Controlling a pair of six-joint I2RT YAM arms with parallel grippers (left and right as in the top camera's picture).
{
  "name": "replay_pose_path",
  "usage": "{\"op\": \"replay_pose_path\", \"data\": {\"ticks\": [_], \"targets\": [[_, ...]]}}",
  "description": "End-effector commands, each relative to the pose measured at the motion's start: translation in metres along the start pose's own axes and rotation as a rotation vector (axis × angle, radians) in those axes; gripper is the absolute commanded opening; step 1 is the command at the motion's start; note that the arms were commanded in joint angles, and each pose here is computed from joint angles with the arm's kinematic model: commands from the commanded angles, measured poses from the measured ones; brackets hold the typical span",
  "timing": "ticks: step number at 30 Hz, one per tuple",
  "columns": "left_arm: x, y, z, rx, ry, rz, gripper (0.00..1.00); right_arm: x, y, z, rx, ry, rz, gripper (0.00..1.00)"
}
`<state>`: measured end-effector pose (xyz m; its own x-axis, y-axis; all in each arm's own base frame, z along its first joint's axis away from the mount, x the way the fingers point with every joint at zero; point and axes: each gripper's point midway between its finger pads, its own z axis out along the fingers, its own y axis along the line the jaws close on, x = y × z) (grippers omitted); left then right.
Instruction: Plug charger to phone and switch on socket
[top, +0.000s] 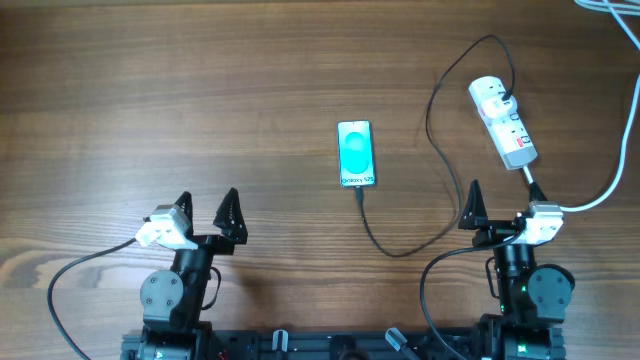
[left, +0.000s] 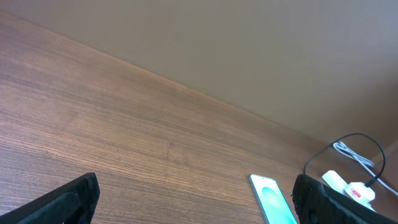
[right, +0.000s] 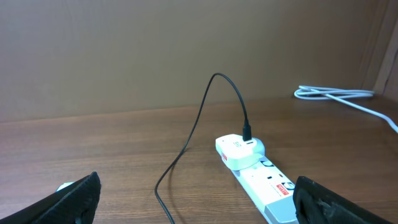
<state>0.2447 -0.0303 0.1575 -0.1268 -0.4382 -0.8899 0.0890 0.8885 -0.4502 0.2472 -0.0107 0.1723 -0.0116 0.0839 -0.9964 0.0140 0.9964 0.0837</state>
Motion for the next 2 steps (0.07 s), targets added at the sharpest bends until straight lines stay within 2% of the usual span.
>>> {"op": "replay_pose_path", "data": {"ticks": [1,2], "targets": [[-0.0002,0.0040,-0.0003,-0.019,-0.004,0.021,1.00,-0.0023,-0.0017,-0.0005,0.012,-0.012,0.014,0.99],[-0.0002,0.0040,-0.0003,-0.019,-0.004,0.021,1.00,-0.0023,-0.0017,-0.0005,0.012,-0.012,0.014,1.00]]}}
